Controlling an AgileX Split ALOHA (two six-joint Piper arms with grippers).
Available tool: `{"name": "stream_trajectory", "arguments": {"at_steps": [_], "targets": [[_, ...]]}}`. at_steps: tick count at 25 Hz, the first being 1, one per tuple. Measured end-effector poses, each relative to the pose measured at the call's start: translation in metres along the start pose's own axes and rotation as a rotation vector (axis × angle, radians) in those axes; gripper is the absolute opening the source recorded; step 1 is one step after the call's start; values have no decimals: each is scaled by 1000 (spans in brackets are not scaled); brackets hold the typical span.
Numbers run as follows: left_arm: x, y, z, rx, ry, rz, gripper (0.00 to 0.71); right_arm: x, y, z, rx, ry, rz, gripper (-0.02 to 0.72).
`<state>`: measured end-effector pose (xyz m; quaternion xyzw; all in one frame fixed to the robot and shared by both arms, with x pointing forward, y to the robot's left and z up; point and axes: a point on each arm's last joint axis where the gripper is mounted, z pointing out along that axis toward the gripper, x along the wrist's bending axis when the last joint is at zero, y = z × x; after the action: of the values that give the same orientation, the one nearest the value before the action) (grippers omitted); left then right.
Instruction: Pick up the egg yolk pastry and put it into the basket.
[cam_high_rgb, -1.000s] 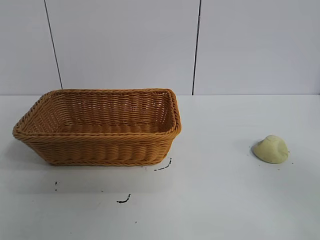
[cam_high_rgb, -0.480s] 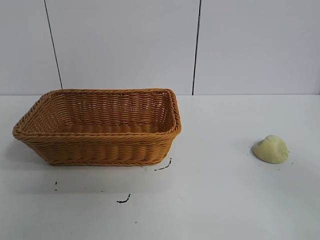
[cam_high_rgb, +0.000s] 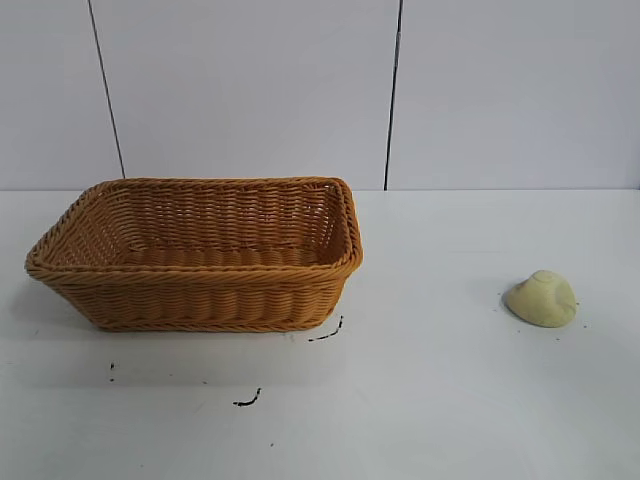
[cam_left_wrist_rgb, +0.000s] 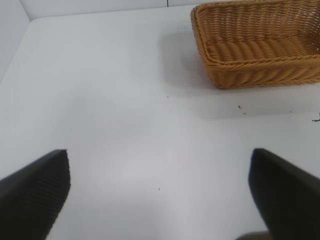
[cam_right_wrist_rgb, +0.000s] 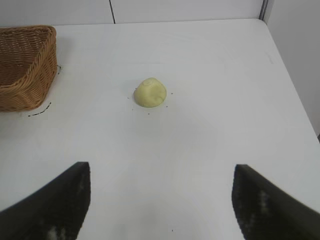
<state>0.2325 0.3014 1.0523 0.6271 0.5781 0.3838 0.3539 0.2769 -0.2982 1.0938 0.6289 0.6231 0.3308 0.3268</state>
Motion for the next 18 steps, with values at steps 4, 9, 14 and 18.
{"name": "stream_trajectory", "arguments": {"at_steps": [4, 9, 14, 18], "targets": [[0, 0, 0, 0, 0, 0, 697, 0, 43, 25, 126, 0, 2, 626], [0, 0, 0, 0, 0, 0, 697, 0, 94, 75, 276, -1, 3, 638], [0, 0, 0, 0, 0, 0, 697, 0, 133, 148, 414, -1, 4, 637], [0, 0, 0, 0, 0, 0, 697, -1, 155, 206, 482, 3, -14, 638]]}}
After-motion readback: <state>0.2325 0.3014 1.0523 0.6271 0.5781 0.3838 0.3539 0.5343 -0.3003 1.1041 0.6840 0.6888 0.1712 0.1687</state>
